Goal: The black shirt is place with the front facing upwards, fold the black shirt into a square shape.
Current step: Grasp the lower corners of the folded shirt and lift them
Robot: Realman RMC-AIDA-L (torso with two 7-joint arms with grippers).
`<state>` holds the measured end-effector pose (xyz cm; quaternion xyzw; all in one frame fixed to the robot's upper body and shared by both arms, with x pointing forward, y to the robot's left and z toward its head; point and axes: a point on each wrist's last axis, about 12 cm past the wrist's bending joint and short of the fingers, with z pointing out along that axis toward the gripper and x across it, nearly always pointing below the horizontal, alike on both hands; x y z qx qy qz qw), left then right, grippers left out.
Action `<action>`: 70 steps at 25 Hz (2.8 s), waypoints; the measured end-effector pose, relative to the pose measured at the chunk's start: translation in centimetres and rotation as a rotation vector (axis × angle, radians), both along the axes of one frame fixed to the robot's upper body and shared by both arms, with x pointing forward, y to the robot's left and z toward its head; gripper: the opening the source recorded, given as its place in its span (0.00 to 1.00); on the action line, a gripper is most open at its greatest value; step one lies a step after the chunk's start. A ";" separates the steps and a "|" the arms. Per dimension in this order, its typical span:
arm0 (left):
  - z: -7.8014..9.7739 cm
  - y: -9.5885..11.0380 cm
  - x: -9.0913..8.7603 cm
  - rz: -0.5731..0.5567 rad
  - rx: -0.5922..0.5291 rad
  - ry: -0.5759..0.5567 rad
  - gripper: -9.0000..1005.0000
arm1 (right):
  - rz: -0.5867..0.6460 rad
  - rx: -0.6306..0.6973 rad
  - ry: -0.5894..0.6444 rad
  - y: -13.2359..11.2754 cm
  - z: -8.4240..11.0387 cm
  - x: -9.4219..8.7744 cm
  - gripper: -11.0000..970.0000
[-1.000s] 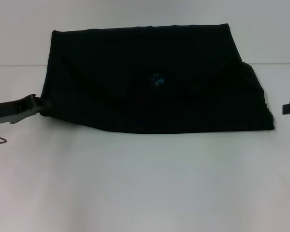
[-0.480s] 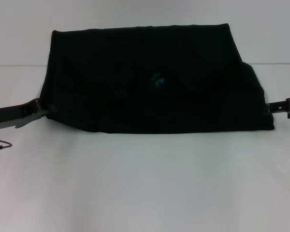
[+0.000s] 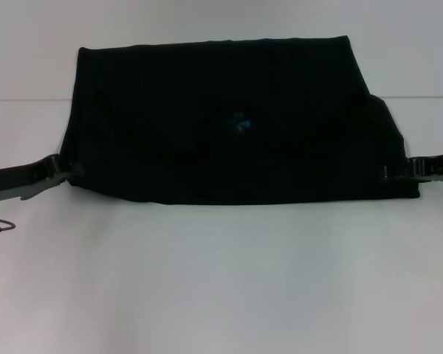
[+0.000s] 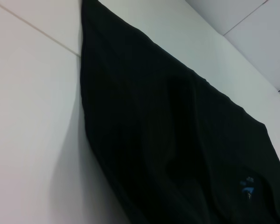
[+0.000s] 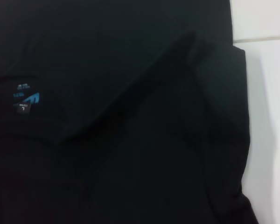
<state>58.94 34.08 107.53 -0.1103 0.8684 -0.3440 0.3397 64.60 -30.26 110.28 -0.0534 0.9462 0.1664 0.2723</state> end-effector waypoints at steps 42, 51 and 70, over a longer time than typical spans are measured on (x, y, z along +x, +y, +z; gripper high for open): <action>-0.4 0.0 -0.4 0.017 -0.012 -0.003 0.06 | 0.033 -0.011 0.003 1.1 -0.2 0.0 0.73; -0.3 -0.2 -0.3 0.008 -0.017 -0.005 0.06 | 0.009 0.007 -0.004 0.5 -0.2 0.0 0.34; 1.6 0.2 -3.7 -0.342 -0.051 0.098 0.06 | 0.142 0.108 0.131 -1.5 1.8 -4.5 0.08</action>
